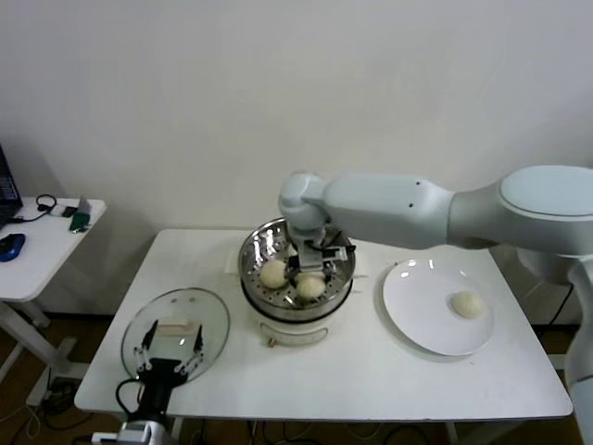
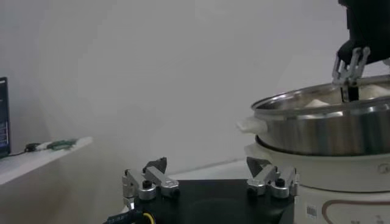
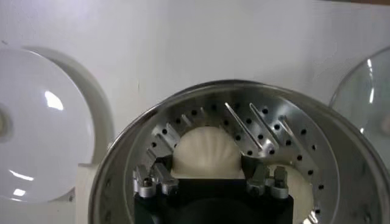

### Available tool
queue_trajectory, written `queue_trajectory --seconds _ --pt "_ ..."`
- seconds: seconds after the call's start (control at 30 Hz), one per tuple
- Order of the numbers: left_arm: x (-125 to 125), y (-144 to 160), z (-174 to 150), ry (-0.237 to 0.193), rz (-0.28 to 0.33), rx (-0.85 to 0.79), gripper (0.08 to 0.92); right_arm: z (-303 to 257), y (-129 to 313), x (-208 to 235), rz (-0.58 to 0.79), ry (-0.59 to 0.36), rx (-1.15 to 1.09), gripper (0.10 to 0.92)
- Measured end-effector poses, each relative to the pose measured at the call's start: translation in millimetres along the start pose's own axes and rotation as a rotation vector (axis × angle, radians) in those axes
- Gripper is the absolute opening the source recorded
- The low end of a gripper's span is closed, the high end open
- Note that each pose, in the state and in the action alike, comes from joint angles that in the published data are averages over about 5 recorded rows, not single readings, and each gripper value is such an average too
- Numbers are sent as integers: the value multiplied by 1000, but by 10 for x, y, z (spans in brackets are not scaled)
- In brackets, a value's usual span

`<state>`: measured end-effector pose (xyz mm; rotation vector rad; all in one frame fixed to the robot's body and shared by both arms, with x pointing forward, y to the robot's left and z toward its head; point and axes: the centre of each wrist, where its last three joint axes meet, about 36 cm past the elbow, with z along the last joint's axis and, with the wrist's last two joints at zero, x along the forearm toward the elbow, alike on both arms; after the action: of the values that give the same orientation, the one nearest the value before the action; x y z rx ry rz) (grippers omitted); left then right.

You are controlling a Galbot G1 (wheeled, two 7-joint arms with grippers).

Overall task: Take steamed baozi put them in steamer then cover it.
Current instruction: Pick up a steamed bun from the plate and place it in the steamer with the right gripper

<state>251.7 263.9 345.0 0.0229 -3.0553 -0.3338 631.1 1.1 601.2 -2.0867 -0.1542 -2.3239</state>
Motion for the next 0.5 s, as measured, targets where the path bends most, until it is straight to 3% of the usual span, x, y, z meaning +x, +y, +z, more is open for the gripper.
queue_trajectory --seconds 0.3,0.5 --pt "-25 -20 0 -2 3 1 823 -114 -106 -75 7 -15 40 744" --pt "-25 -19 1 -2 3 1 823 -134 -108 -58 12 -5 35 815"
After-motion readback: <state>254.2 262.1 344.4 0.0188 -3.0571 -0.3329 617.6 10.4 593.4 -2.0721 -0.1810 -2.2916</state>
